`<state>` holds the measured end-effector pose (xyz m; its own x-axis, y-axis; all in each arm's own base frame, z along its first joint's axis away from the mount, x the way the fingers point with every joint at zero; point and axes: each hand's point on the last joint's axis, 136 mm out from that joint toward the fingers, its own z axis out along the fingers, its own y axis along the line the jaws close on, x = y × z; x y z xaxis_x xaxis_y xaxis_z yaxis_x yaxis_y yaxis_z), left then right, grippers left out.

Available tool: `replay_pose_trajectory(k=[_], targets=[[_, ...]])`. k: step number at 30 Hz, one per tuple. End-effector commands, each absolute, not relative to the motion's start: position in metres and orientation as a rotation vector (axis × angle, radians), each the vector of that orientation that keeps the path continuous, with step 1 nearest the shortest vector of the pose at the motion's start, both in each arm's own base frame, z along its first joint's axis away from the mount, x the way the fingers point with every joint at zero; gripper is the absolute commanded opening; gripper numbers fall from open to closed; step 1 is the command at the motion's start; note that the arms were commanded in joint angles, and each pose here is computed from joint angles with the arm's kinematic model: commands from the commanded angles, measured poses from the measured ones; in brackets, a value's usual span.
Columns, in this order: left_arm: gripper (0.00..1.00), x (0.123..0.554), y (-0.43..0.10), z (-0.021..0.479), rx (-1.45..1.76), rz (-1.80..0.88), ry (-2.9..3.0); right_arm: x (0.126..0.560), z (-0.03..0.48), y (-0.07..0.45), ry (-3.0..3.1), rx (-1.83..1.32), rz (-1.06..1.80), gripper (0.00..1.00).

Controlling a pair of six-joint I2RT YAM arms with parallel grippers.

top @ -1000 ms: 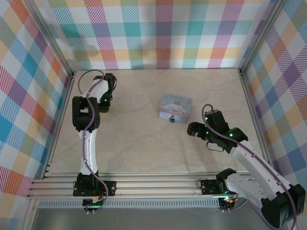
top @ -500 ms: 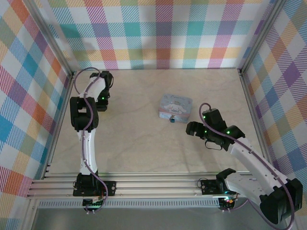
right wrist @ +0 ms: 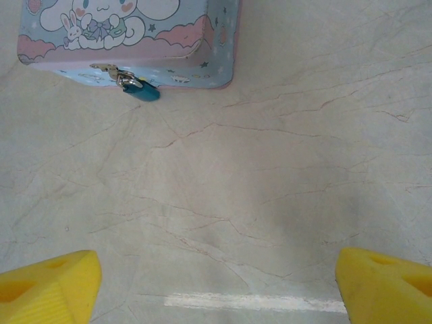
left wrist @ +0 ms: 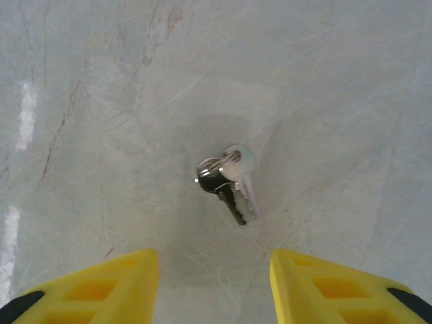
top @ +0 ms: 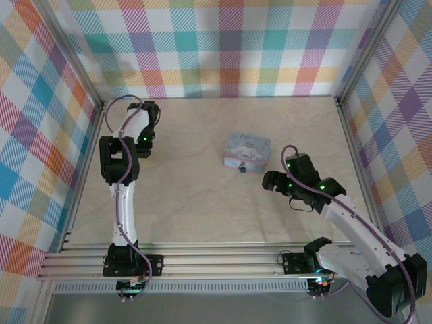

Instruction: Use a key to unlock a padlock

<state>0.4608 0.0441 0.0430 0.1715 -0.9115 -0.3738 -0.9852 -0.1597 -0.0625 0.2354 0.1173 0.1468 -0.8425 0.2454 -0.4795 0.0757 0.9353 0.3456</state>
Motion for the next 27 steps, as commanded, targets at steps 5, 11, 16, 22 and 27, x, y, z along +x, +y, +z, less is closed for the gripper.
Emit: replay_pose_trajectory(k=[5,11,16,22,27], targets=[[0.5,0.47,0.075,0.096,-1.794,0.447,2.043,0.249,0.151,0.135,2.549,0.203,0.507,0.89],[0.49,0.485,0.091,0.089,-1.38,0.35,2.494,0.258,0.152,0.146,2.573,0.187,0.543,0.89],[0.42,0.47,0.096,0.072,-1.168,0.324,2.734,0.261,0.151,0.148,2.571,0.199,0.549,0.88],[0.38,0.468,0.09,0.054,-1.091,0.194,2.845,0.265,0.146,0.157,2.598,0.211,0.582,0.88],[0.37,0.467,0.086,0.049,-1.098,0.126,2.848,0.265,0.146,0.159,2.599,0.215,0.579,0.88]])
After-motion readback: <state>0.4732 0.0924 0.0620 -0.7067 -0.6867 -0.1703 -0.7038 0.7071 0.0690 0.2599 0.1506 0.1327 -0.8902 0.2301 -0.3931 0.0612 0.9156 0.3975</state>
